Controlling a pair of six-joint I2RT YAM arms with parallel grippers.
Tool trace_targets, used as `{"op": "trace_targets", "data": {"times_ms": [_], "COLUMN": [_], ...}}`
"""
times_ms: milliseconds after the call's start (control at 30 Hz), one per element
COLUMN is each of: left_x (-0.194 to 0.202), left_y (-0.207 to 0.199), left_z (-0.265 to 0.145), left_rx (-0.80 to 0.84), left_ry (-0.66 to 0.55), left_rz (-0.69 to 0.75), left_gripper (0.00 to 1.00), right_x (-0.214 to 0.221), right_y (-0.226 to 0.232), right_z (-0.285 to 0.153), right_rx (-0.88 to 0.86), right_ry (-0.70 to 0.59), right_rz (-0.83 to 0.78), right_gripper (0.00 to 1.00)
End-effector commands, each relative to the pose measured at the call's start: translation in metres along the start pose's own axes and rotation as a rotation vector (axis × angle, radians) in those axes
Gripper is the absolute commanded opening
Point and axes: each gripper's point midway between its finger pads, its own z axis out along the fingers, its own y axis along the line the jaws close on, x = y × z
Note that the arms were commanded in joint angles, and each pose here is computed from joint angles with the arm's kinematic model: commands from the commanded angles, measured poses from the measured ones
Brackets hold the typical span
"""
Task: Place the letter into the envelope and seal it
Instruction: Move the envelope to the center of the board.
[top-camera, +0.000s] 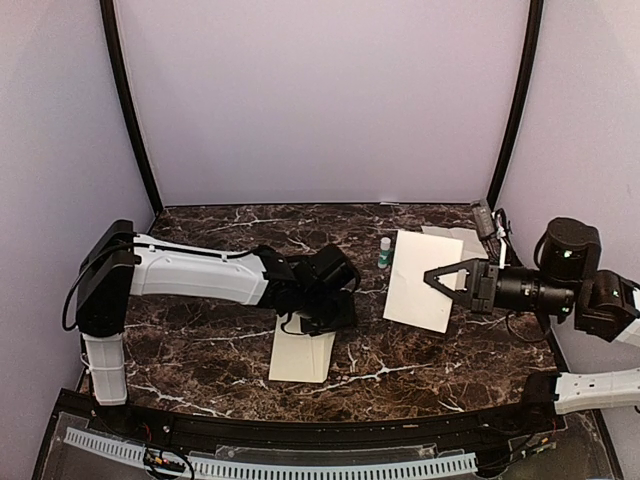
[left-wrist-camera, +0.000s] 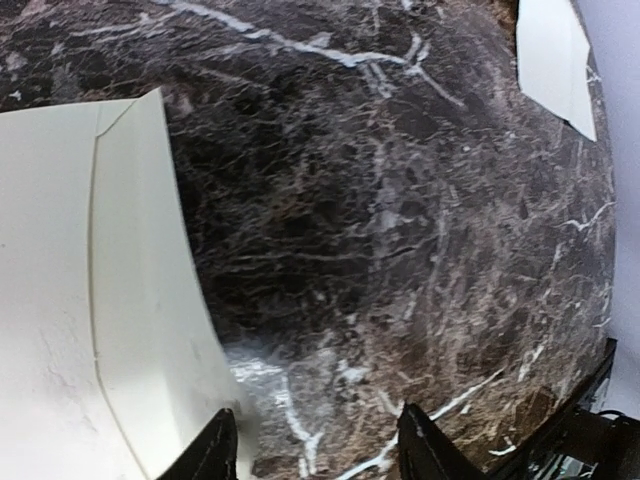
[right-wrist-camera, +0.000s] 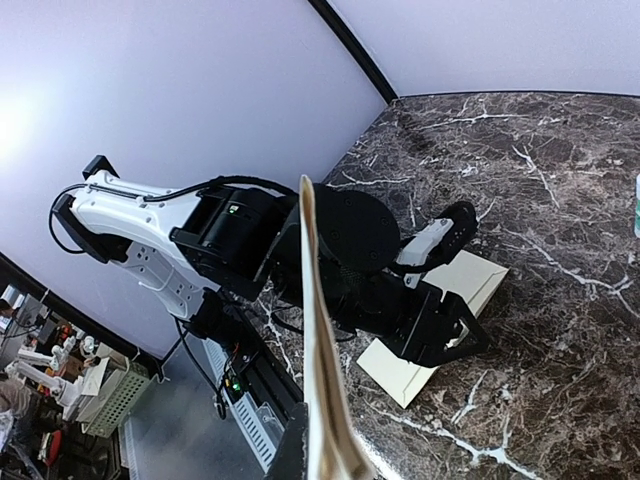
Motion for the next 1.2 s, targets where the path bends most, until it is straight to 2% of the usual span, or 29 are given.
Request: {"op": "trace_targets", "data": {"times_ms": [0,133,267,433,600,700,933,1167], "left_x": [-0.018,-0.029,-0.032,-0.042,-0.04,-0.037,-0.046,-0.031], "left_y": [-0.038,-0.031,0.006,0.042,0.097,0.114,0.124,0.14], "left_z": [-0.028,-0.06,-0.081,-0.101,-0.098,-0.091,-0.085,-0.078], "left_rx": [0.11,0.091,0.051,0.156,0.084,0.086,0.107,0.1], "left_ry": [-0.055,-0.114,-0.136,-0.137,-0.075,-0.041,-0.081,-0.069], "left_rz": [0.037,0.058,0.053,0.002,0.025,0.053,0.085,0.125], "left_gripper": [0.55,0.56,0.59,0.6,0.62,0.63,0.63,0.64], "right_x": [0.002,0.006,0.015,0.027,0.039,0.04,0.05,0.069], "right_y": [-0.012,-0.018,-0.029,-0.049,-0.056,-0.057,-0.064,-0.059], "right_z": [-0.006,-0.003,0.007,0.026,0.038,0.046,0.071,0.117], "right_rx": [0.047,0.072,0.099,0.199,0.222,0.214,0.272,0.28], "right_ry": [-0.015,-0.006,0.01,0.058,0.094,0.083,0.116,0.202], "right_rz": [0.015,0.042,0.07,0.11,0.178,0.229,0.296,0.306], "right_gripper": [0.0,0.0,0.0,0.0,0.0,0.0,0.0,0.0]}}
